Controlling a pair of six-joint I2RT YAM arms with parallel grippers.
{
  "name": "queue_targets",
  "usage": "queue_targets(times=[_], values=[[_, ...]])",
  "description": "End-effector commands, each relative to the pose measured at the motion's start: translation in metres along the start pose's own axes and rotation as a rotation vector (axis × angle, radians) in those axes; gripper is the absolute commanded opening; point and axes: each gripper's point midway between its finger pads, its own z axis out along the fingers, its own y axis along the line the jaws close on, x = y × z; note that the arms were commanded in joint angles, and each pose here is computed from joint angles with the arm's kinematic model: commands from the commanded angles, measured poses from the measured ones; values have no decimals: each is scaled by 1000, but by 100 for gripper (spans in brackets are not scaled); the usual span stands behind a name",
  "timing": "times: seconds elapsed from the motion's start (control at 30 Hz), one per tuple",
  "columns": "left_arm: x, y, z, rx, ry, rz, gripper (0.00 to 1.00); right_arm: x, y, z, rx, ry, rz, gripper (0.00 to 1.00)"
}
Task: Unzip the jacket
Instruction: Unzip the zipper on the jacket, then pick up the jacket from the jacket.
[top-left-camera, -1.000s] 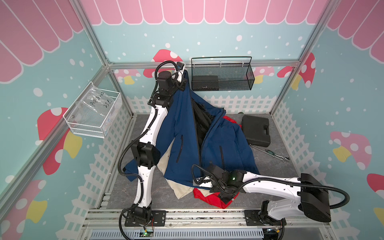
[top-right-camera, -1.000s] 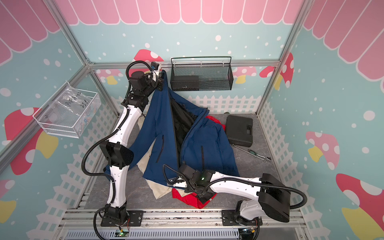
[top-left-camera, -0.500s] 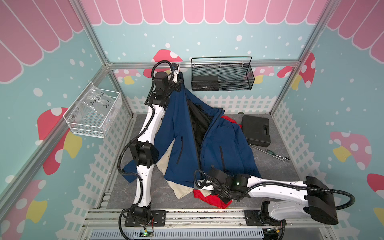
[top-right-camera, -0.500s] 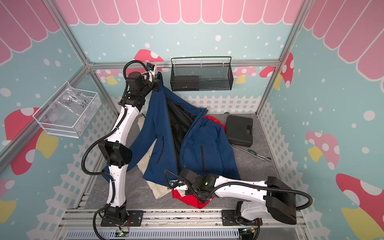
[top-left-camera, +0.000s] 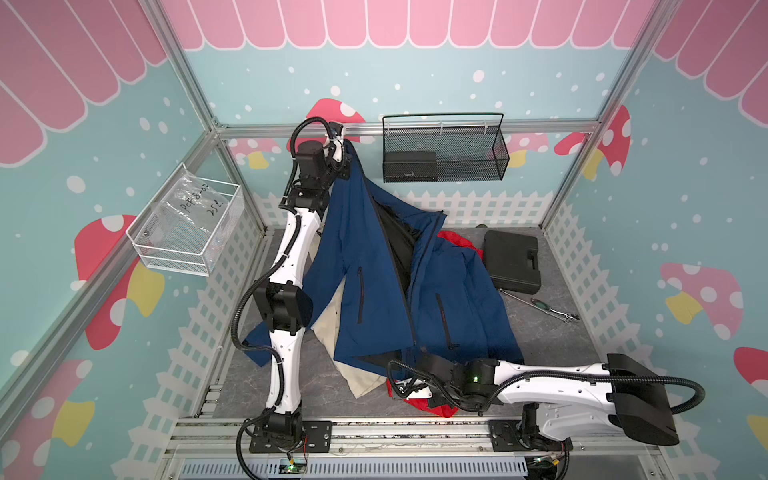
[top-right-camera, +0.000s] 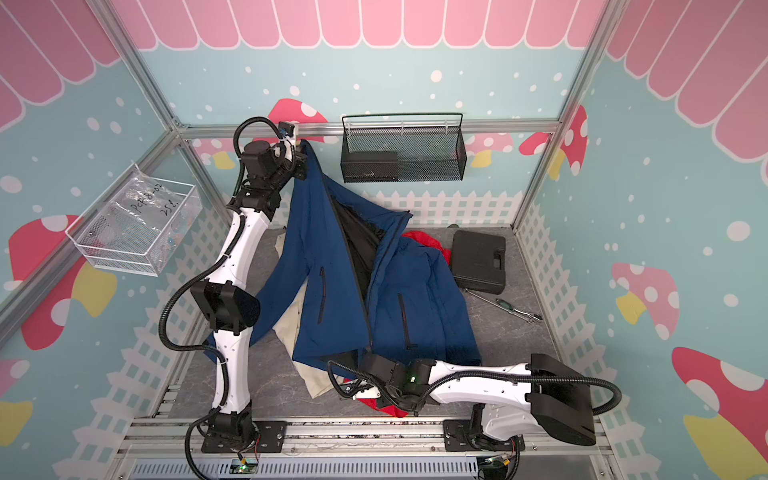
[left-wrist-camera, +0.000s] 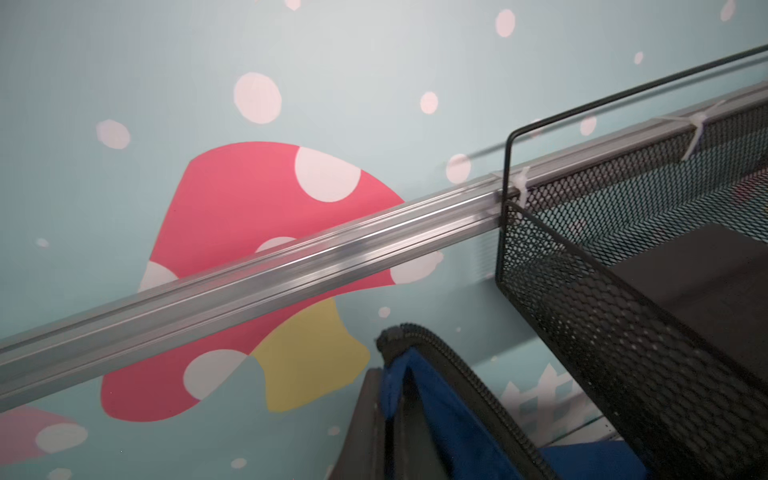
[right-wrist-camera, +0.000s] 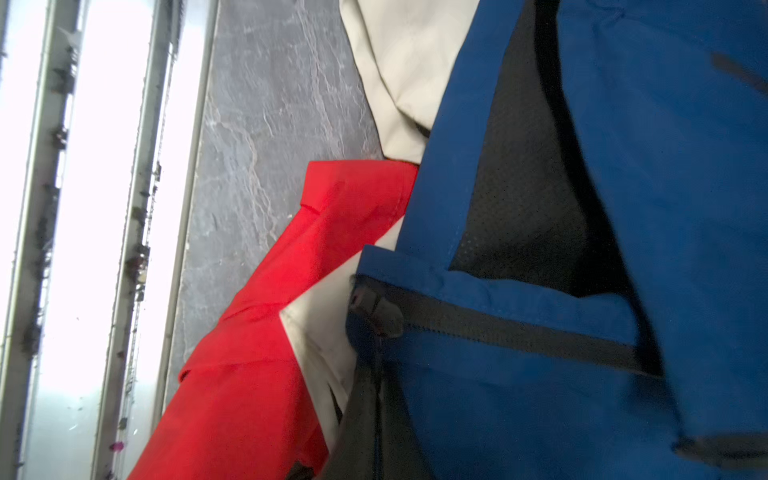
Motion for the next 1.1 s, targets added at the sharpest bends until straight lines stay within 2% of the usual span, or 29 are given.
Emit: queue_targets(times=[0.0, 0.13, 0.27, 0.3, 0.37, 0.47, 0.57, 0.67, 0.8, 0.9, 1.07], values=[[-26, -1, -16, 12, -51, -25, 3, -1, -19, -2, 25, -18, 94, 0], [-19, -16, -27, 29, -49, -47, 14, -11, -38, -6, 50, -100, 179, 0], [-10, -24, -44, 42, -12, -93, 55, -4, -53, -13, 94, -122, 271, 0], [-5, -25, -49, 45, 4, -107, 60, -1, -58, -14, 111, -125, 299, 3], [6, -29, -65, 51, 46, -148, 67, 4, -74, -23, 160, -156, 384, 22], [27, -31, -97, 21, 113, -242, 71, 4, -99, -43, 197, -273, 505, 57], [56, -38, -134, 1, 202, -368, 72, 4, -126, -66, 243, -393, 616, 73], [91, -53, -173, 11, 308, -504, 72, 13, -152, -82, 289, -440, 734, 82], [133, -80, -215, 62, 464, -662, 73, 39, -190, -91, 239, -488, 987, 83], [166, -101, -238, 112, 614, -747, 75, 65, -214, -103, 172, -584, 1175, 82], [223, -120, -260, 129, 877, -772, 76, 139, -241, -123, 221, -670, 1433, 80]])
